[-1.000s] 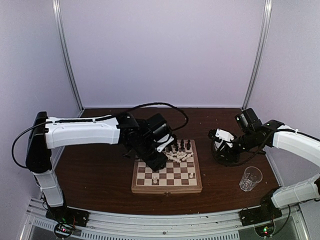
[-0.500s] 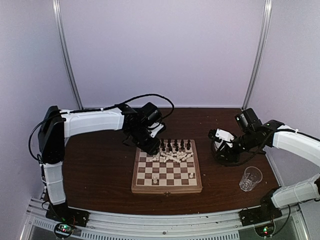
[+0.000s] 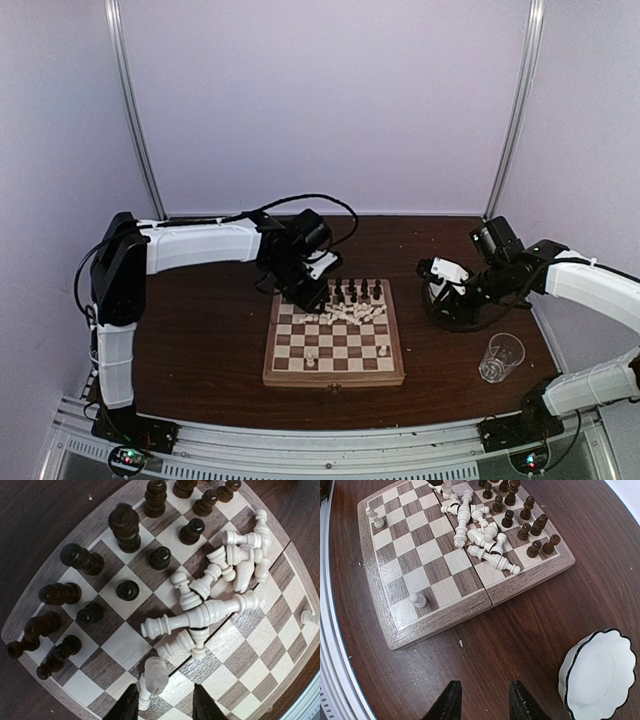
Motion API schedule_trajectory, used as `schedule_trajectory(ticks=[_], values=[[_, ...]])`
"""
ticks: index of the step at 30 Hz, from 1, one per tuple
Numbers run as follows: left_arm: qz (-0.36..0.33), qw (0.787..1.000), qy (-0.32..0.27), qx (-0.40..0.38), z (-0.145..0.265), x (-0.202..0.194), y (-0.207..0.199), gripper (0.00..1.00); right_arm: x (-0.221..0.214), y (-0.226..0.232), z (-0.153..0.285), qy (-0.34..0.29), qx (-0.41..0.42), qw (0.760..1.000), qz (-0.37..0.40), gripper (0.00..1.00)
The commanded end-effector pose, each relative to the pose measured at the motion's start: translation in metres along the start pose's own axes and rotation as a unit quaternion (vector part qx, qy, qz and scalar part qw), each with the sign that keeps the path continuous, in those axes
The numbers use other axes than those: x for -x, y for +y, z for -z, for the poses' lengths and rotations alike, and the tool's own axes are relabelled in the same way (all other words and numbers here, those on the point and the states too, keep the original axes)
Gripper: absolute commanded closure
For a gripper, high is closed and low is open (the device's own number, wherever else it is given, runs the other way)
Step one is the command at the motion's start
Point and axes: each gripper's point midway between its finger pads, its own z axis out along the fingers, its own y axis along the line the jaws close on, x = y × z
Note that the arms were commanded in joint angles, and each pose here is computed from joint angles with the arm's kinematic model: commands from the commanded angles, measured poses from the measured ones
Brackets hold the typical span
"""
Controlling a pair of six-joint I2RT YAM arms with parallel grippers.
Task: Set up the chess pieces on the board
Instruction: Pick up the chess pile from the chessboard.
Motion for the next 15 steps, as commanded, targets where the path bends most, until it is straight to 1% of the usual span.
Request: schedule_trajectory(ticks=[1, 4, 9, 15], values=[[-0.024, 1.0, -0.006, 0.005, -0.0054, 0.0085, 0.0016, 0.65, -0.002, -0.0044, -0.002, 0.002, -0.01, 1.0, 0.005, 0.65], [-0.029, 1.0, 0.001, 0.009, -0.0089, 0.0068, 0.003, 0.7, -0.0016, -0.0044, -0.0017, 0.001, -0.01, 1.0, 0.006, 0.65], [-0.034, 0.999, 0.003, 0.013, -0.0118, 0.0073, 0.0048, 0.73, -0.0019, -0.0045, -0.0016, 0.002, -0.01, 1.0, 0.006, 0.65], [-0.038, 0.999, 0.002, 0.008, -0.013, 0.0091, 0.0026, 0.82, -0.0026, -0.0043, -0.0019, 0.003, -0.01, 1.0, 0.006, 0.65]])
